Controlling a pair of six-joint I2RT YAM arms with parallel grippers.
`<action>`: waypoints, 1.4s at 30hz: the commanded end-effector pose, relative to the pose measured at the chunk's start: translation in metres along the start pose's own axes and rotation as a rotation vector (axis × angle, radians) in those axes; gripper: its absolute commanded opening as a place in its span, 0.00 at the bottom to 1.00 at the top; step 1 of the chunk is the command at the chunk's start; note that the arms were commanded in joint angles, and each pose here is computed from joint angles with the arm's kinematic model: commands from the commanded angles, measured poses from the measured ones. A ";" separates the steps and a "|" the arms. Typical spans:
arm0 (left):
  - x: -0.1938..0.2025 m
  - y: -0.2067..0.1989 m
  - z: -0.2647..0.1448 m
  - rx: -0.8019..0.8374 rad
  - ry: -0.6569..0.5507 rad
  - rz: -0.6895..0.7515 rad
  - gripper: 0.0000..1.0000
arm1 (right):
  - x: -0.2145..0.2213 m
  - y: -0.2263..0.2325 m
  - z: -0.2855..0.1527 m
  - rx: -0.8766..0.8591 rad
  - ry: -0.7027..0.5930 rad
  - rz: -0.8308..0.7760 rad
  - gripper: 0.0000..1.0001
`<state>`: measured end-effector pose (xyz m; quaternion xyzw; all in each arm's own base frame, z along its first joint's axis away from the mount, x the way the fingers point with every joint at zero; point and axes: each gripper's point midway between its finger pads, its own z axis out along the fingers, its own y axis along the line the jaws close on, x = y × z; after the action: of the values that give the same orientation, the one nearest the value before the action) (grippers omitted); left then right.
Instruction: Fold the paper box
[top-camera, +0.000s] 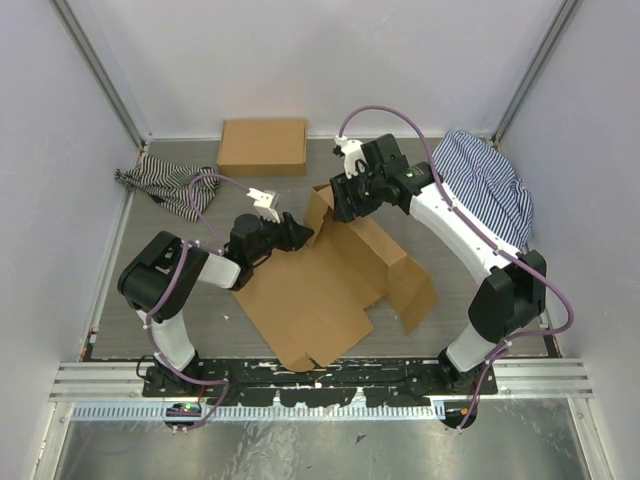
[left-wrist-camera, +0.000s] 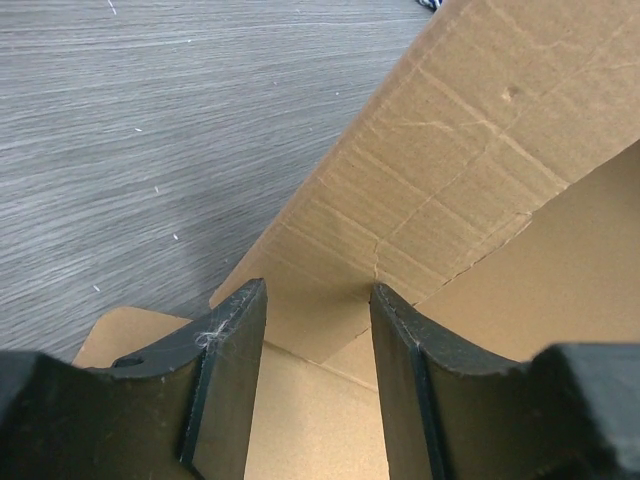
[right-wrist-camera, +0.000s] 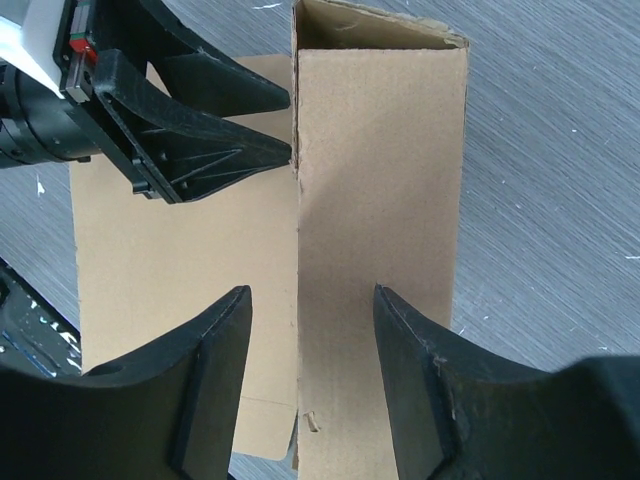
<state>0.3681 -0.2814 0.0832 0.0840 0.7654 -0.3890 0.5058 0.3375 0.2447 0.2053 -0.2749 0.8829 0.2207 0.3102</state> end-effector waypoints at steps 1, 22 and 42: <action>-0.021 -0.006 0.003 0.002 -0.063 0.044 0.53 | -0.014 0.008 -0.005 -0.024 -0.030 -0.006 0.57; -0.021 -0.005 0.012 0.000 -0.053 0.017 0.51 | 0.003 -0.078 -0.022 0.555 -0.009 -0.031 0.15; -0.053 0.014 0.010 -0.090 -0.108 0.110 0.53 | -0.005 -0.061 -0.042 0.593 -0.065 -0.198 0.01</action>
<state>0.3843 -0.2792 0.0903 0.0839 0.7666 -0.3638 0.5224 0.3575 0.1727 0.1934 -0.2431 0.8927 -0.0741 0.3722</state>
